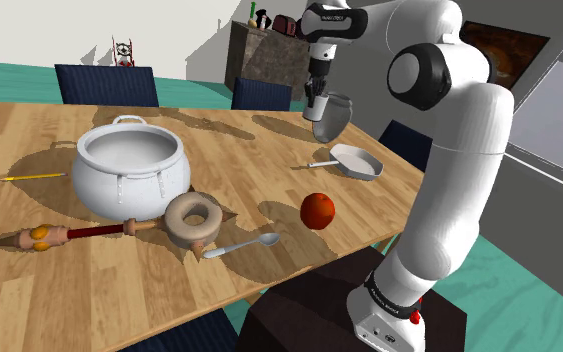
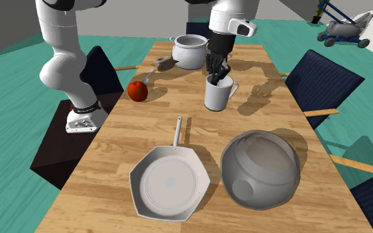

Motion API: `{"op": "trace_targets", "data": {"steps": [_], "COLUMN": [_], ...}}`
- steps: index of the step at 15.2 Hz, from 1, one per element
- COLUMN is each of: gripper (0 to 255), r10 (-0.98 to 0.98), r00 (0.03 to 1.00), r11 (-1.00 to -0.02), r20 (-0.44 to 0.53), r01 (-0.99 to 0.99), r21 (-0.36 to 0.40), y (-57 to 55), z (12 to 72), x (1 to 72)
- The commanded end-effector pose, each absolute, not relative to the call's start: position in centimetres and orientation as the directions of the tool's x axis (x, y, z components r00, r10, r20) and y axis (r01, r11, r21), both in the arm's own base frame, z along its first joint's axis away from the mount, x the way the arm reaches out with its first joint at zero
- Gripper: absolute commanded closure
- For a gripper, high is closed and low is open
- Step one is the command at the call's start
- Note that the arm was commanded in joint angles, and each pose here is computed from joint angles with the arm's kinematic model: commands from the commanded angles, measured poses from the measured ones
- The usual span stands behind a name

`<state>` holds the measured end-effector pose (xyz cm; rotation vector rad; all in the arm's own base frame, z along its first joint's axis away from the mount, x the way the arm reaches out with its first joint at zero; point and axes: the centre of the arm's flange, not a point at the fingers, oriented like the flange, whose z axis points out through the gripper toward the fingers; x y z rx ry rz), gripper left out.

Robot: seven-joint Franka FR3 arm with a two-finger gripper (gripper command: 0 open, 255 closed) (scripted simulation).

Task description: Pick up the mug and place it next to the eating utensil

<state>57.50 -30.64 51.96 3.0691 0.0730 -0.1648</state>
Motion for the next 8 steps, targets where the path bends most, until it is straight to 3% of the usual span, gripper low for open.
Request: {"op": "trace_targets", "data": {"steps": [1,8], "gripper": [255,255], "r10": [0.044,0.044], "r00": [0.993,0.993], "r11": [-0.997,-0.997], "r20": [-0.108,-0.108], "r01": [0.051,0.051], "r21": [0.064,0.064], "y": [-28.4,-20.1], "z": [52.0,52.0], "x": [56.4,52.3]}}
